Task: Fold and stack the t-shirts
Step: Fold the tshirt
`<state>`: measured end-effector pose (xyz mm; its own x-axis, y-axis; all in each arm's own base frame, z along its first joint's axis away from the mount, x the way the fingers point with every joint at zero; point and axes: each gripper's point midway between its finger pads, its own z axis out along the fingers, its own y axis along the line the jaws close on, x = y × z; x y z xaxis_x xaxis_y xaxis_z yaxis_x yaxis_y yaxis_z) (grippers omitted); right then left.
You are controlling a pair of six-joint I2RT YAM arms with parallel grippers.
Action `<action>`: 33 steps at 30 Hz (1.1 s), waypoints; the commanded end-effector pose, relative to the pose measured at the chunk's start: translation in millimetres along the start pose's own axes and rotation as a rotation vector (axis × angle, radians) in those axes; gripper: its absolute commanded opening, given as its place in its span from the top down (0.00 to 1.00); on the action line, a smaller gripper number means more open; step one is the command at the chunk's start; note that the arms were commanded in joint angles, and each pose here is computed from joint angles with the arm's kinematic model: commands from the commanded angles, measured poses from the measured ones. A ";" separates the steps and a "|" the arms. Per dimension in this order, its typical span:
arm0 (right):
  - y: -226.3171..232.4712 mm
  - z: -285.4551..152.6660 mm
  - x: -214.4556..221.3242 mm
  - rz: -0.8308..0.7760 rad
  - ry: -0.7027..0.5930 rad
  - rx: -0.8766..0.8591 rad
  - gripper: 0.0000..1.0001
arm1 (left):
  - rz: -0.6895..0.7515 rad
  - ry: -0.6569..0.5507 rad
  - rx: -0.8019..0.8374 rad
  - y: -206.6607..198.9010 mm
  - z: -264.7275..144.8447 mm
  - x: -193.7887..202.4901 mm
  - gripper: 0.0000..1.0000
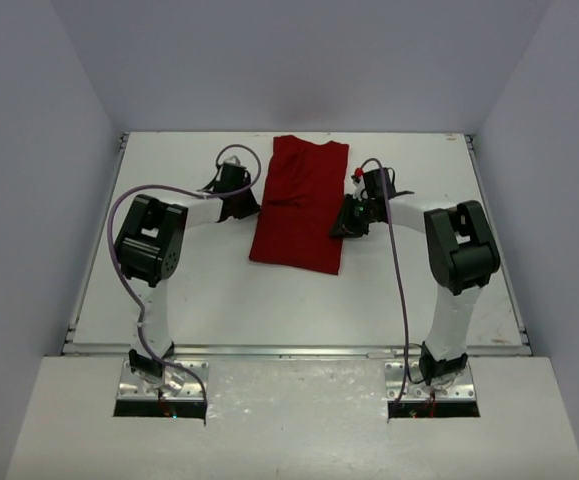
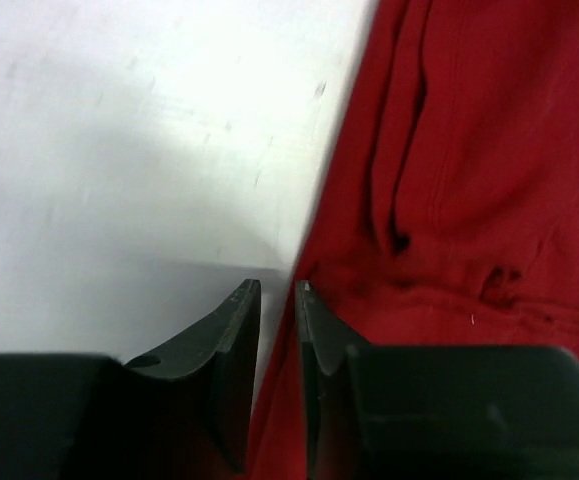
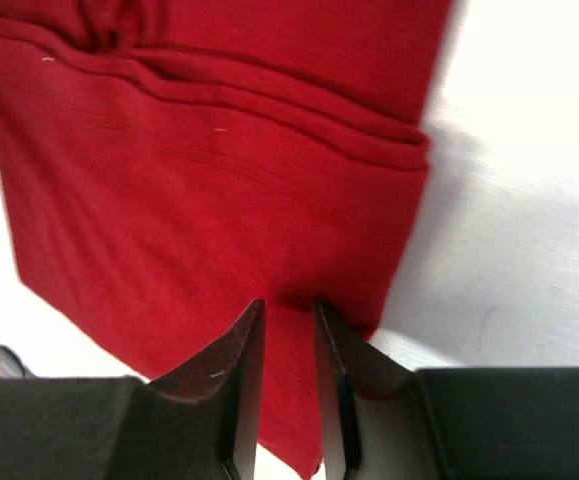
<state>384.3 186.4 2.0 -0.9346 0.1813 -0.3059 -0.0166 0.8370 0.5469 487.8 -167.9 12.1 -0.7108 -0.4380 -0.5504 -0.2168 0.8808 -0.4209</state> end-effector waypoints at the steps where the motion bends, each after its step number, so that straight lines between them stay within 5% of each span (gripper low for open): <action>1: 48.2 -33.9 -38.8 -0.106 -0.126 -0.135 0.72 | -0.008 -0.108 0.100 -26.0 -50.4 -30.9 0.79; 7: 80.2 -69.5 -16.6 -0.146 -0.205 -0.286 0.44 | -0.044 -0.273 0.179 -37.6 -146.8 -27.6 0.80; 9: 82.6 -66.9 7.9 -0.122 -0.149 -0.365 0.87 | -0.027 -0.265 0.284 -49.1 -160.3 -4.0 0.93; 10: 80.8 -64.1 15.1 -0.106 -0.134 -0.376 0.98 | -0.008 -0.241 0.351 -58.8 -162.3 9.3 0.97; 13: 68.7 -49.3 34.7 -0.047 -0.092 -0.379 0.99 | 0.031 -0.088 0.458 -63.1 -144.2 54.0 1.00; 17: 52.7 -34.4 59.3 0.019 -0.050 -0.360 0.99 | 0.003 0.030 0.349 -33.3 -106.1 88.1 1.00; 33: -31.8 -0.7 110.8 0.132 0.075 -0.014 0.99 | -0.115 0.180 0.007 64.7 -71.0 162.3 1.00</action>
<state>291.0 207.2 -11.9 -0.9510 0.2462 -0.1869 0.0300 0.6754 0.7369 353.7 -203.5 2.2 -0.7491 -0.4896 -0.4462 -0.1392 0.7749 -0.6166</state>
